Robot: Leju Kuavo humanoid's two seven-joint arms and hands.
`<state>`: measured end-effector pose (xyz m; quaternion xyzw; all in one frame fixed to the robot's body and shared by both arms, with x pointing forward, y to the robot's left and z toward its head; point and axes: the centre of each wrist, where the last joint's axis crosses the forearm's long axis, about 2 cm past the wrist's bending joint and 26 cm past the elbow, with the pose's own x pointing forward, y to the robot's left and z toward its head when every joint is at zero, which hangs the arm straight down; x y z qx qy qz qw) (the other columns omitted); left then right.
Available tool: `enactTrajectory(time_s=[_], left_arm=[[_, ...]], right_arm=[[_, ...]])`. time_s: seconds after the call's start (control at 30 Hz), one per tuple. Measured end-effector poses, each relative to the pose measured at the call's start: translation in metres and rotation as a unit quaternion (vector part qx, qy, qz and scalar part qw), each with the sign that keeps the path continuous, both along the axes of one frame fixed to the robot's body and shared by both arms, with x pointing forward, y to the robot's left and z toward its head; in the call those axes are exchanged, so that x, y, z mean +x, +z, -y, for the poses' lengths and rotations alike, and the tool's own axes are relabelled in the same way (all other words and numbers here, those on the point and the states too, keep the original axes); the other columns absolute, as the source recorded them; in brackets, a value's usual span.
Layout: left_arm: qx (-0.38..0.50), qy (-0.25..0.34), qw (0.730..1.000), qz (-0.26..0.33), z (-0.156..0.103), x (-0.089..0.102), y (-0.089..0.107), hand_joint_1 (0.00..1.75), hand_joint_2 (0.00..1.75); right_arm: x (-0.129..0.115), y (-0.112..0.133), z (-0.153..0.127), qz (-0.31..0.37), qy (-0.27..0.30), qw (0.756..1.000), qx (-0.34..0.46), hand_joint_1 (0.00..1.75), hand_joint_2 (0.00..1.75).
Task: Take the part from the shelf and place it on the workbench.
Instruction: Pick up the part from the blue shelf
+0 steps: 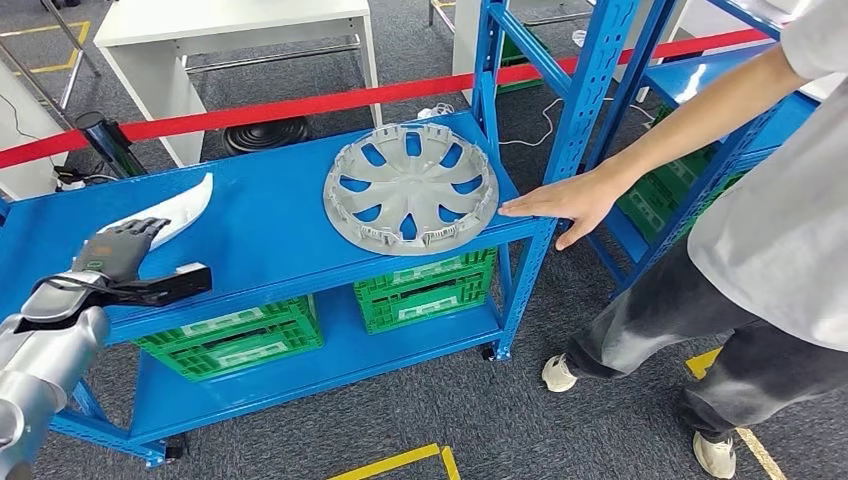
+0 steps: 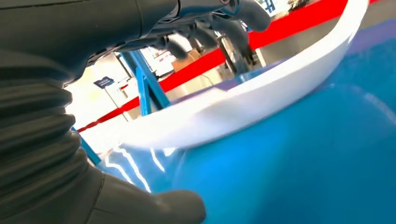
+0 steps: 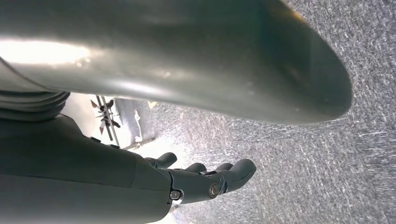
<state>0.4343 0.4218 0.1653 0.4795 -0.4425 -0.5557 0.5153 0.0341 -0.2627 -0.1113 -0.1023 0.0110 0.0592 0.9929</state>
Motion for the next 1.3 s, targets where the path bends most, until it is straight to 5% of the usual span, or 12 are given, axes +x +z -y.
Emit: enactTrajectory(time_s=[0.33,0.63,1.0,1.3], left_arm=[[-0.007,-0.039,0.999,0.033,0.02,0.018,0.026,0.0,0.0],[-0.02,-0.039,0.995,0.09,0.034,0.021,0.029,0.0,0.0],[0.025,0.029,0.999,-0.006,0.021,0.004,-0.002,0.0,0.0],[0.029,0.038,0.999,-0.02,0.016,0.002,-0.006,0.0,0.0]], right_arm=[[0.0,0.0,-0.006,0.001,-0.009,1.0,-0.001,0.0,0.0],[0.0,0.001,-0.008,0.002,-0.01,1.0,-0.001,0.0,0.0],[0.001,0.0,-0.003,0.003,0.0,1.0,-0.008,0.0,0.0],[0.001,0.0,-0.001,0.004,0.0,1.0,-0.01,0.0,0.0]])
